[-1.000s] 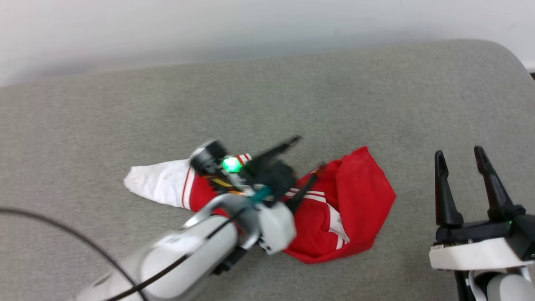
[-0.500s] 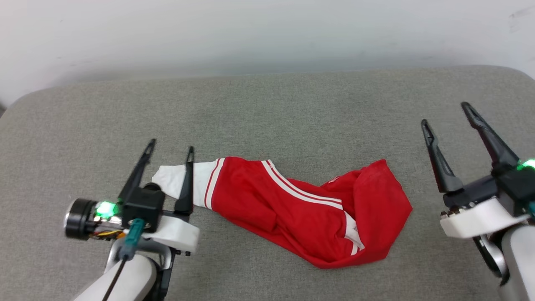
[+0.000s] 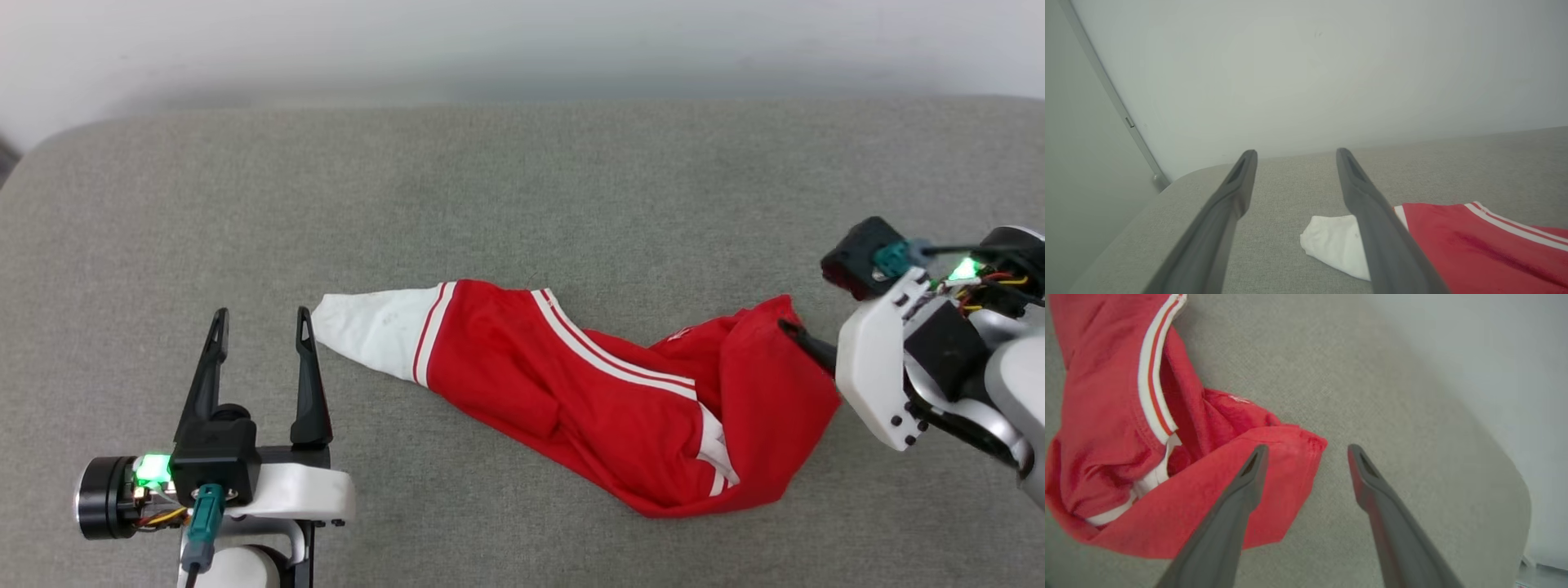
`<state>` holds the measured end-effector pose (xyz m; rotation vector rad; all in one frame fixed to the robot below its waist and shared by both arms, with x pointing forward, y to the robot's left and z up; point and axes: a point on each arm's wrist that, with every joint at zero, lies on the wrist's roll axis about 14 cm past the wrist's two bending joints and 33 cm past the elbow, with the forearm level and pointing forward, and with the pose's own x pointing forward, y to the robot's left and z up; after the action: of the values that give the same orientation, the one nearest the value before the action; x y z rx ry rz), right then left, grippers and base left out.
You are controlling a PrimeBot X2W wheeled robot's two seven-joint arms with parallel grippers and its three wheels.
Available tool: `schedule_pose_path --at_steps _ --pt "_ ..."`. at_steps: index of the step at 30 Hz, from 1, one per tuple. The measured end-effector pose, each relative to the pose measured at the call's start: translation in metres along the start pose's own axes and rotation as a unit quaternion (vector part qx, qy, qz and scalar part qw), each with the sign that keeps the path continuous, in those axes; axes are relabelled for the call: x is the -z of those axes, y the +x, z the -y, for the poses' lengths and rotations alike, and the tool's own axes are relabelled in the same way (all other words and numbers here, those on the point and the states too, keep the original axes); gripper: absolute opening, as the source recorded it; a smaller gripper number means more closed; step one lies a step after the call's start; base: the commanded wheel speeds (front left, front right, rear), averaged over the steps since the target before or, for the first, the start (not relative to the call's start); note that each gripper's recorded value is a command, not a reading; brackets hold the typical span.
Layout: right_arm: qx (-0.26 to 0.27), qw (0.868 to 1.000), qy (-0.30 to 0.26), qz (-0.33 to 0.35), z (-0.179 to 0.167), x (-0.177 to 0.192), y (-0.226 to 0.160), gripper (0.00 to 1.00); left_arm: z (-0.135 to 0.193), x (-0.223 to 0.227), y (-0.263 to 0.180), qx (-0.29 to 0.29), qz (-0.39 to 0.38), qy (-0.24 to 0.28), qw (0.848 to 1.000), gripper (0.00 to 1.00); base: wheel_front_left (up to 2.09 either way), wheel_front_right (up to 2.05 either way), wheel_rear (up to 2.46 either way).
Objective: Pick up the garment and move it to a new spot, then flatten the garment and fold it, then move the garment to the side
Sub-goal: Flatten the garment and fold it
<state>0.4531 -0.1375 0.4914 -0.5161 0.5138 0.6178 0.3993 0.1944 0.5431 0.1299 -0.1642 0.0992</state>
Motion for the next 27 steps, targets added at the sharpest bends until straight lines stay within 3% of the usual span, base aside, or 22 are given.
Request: schedule_pose_path --at_steps 4,13,18,23,24,25,27 --pt "-0.049 0.992 -0.006 -0.114 -0.012 0.027 0.015 1.0 -0.002 0.01 0.004 -0.005 -0.008 -0.003 1.0 1.0 0.0 0.0 0.0" --pt "-0.127 0.963 -0.005 -0.237 -0.042 0.071 0.059 1.0 -0.003 0.033 0.019 -0.016 -0.026 -0.005 1.0 1.0 0.0 0.0 0.0" --pt "-0.166 0.948 0.002 -0.27 -0.064 0.093 0.075 1.0 -0.002 0.046 0.026 -0.017 -0.037 -0.006 0.999 1.0 0.0 0.0 0.0" --pt "-0.174 0.948 0.007 -0.264 -0.068 0.095 0.077 1.0 -0.005 0.051 0.027 -0.022 -0.042 -0.007 0.999 1.0 0.0 0.0 0.0" --pt "-0.173 0.951 0.007 -0.257 -0.069 0.094 0.077 0.21 -0.006 0.05 0.028 -0.023 -0.04 -0.007 0.999 1.0 0.0 0.0 0.0" --pt "-0.172 0.953 0.007 -0.248 -0.069 0.092 0.076 0.0 -0.006 0.049 0.029 -0.023 -0.038 -0.007 0.999 1.0 0.0 0.0 0.0" --pt "-0.173 0.959 0.002 -0.224 -0.07 0.084 0.076 0.0 -0.006 0.046 0.029 -0.024 -0.033 -0.007 0.999 1.0 0.0 0.0 0.0"
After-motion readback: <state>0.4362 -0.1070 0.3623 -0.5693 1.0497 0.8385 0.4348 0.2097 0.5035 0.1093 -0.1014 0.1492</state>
